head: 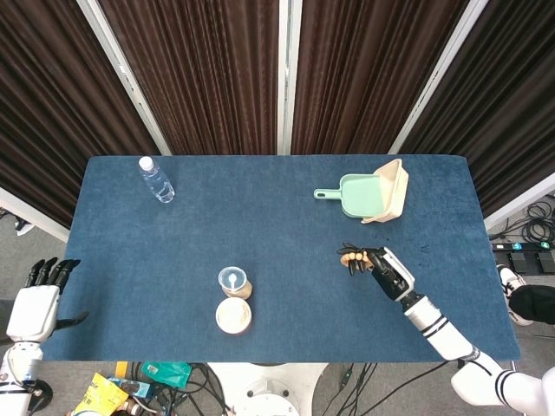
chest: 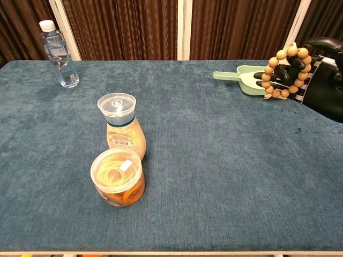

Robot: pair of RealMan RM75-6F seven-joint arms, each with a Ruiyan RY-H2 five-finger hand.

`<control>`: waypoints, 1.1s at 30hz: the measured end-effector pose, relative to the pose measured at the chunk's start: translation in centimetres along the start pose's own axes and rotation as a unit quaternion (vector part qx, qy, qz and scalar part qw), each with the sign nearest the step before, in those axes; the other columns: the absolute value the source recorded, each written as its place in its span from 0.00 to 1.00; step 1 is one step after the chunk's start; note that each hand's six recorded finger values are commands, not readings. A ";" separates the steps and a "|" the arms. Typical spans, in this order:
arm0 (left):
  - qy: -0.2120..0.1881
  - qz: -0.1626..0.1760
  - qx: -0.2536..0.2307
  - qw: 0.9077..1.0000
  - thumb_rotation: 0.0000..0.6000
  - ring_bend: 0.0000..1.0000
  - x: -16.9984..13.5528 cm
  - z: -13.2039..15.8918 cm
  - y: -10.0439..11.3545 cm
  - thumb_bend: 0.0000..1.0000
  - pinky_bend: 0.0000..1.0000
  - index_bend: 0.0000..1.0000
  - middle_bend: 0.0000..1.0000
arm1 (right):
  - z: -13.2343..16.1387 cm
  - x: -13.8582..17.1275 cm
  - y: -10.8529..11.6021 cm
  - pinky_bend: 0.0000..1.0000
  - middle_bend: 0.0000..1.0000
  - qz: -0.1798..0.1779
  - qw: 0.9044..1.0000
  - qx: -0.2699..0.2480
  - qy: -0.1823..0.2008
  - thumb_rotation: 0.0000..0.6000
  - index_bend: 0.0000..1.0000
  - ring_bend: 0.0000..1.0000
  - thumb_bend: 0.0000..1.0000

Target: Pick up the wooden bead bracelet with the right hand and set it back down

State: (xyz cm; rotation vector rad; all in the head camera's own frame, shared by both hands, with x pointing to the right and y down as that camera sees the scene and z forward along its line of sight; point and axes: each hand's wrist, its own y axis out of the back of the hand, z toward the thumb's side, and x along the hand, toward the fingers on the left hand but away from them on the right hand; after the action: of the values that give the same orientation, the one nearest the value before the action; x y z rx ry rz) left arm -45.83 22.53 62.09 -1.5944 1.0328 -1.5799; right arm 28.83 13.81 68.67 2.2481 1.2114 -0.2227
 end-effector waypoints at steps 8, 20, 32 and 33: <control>-0.003 0.000 0.000 1.000 1.00 0.05 0.1 0.2 0.0 0.02 0.00 0.14 0.13 | 0.2 0.2 -0.1 0.00 0.60 0.005 1.000 0.014 0.008 0.51 0.61 0.24 0.77; -0.004 0.000 0.000 1.000 1.00 0.04 0.2 0.2 -0.1 0.02 0.00 0.14 0.13 | 0.4 0.3 -0.2 0.00 0.59 0.015 1.000 0.022 0.013 0.50 0.54 0.22 1.00; -0.007 0.000 0.000 1.000 1.00 0.04 0.4 0.4 -0.1 0.02 0.00 0.14 0.13 | 0.5 0.6 -0.2 0.00 0.57 0.019 0.999 0.034 0.016 0.49 0.51 0.22 1.00; -0.006 0.000 -0.001 1.000 1.00 0.04 0.4 0.4 -0.1 0.02 0.00 0.14 0.13 | 0.6 0.6 -0.1 0.00 0.57 0.019 0.999 0.034 0.017 0.49 0.50 0.22 1.00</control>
State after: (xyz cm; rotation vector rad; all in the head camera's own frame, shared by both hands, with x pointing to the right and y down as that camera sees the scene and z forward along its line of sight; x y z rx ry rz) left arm -45.43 22.21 62.38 -1.6033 1.0272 -1.5681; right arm 29.12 13.98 67.90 2.3406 1.1930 -0.2155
